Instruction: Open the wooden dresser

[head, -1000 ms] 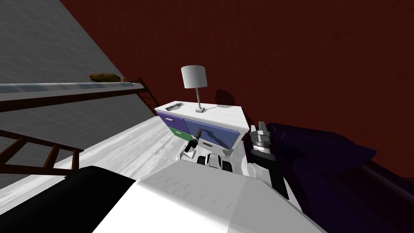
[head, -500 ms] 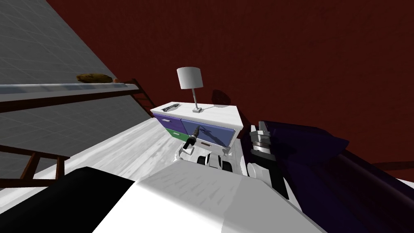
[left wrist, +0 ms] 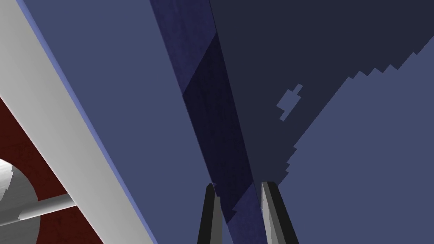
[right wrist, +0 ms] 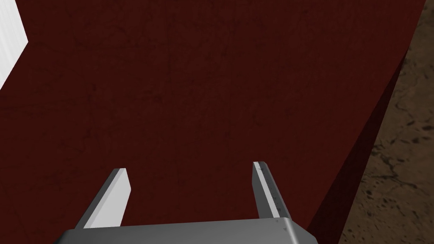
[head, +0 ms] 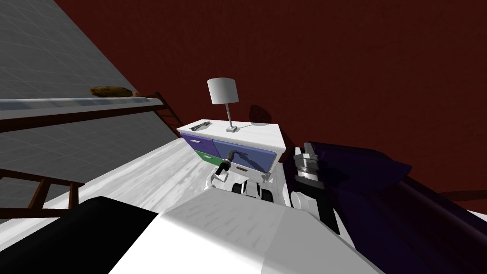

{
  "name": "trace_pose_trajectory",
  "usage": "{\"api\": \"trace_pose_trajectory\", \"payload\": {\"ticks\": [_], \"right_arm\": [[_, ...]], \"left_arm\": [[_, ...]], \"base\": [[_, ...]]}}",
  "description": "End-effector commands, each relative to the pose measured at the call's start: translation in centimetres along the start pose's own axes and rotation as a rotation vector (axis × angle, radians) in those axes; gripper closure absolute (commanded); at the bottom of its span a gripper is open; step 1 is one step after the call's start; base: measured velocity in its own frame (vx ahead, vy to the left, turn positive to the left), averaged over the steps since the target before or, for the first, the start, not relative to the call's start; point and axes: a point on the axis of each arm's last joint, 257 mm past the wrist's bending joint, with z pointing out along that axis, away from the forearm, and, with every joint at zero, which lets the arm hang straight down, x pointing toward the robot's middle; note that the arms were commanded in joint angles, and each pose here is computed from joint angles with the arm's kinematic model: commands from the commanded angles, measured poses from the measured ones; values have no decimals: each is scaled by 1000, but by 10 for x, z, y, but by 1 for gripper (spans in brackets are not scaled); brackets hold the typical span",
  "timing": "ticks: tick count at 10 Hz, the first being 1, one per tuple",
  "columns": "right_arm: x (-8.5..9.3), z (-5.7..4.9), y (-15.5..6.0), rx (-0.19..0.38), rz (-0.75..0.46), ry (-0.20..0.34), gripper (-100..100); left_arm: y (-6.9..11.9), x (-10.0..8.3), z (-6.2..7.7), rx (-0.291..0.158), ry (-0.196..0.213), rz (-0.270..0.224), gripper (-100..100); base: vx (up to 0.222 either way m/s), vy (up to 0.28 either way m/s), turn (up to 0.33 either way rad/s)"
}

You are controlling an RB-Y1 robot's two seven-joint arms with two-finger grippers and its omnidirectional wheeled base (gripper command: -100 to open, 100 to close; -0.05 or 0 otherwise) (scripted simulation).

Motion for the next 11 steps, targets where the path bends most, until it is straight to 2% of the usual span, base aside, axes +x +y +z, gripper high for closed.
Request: {"api": "trace_pose_trajectory", "payload": {"ticks": [1, 2, 3, 4, 7, 8, 11], "right_arm": [[0, 0, 0, 0, 0, 0, 0], [0, 0, 0, 0, 0, 0, 0], [0, 0, 0, 0, 0, 0, 0], [0, 0, 0, 0, 0, 0, 0], [0, 0, 0, -1, 0, 0, 0], [0, 0, 0, 0, 0, 0, 0], [0, 0, 0, 0, 0, 0, 0]], "left_arm": [[-9, 21, -10, 19, 22, 8, 100], [-11, 33, -15, 22, 34, 9, 100], [-7, 27, -13, 12, 29, 4, 100], [-13, 31, -17, 21, 36, 6, 100], [-21, 32, -22, 35, 42, 10, 100], [-12, 33, -21, 16, 42, 8, 100], [-18, 36, -30, 30, 53, 11, 100]], "base": [[31, 53, 94], [36, 58, 125], [17, 19, 7], [-84, 19, 23], [-180, 22, 36], [-89, 13, 6], [-170, 45, 27]]}}
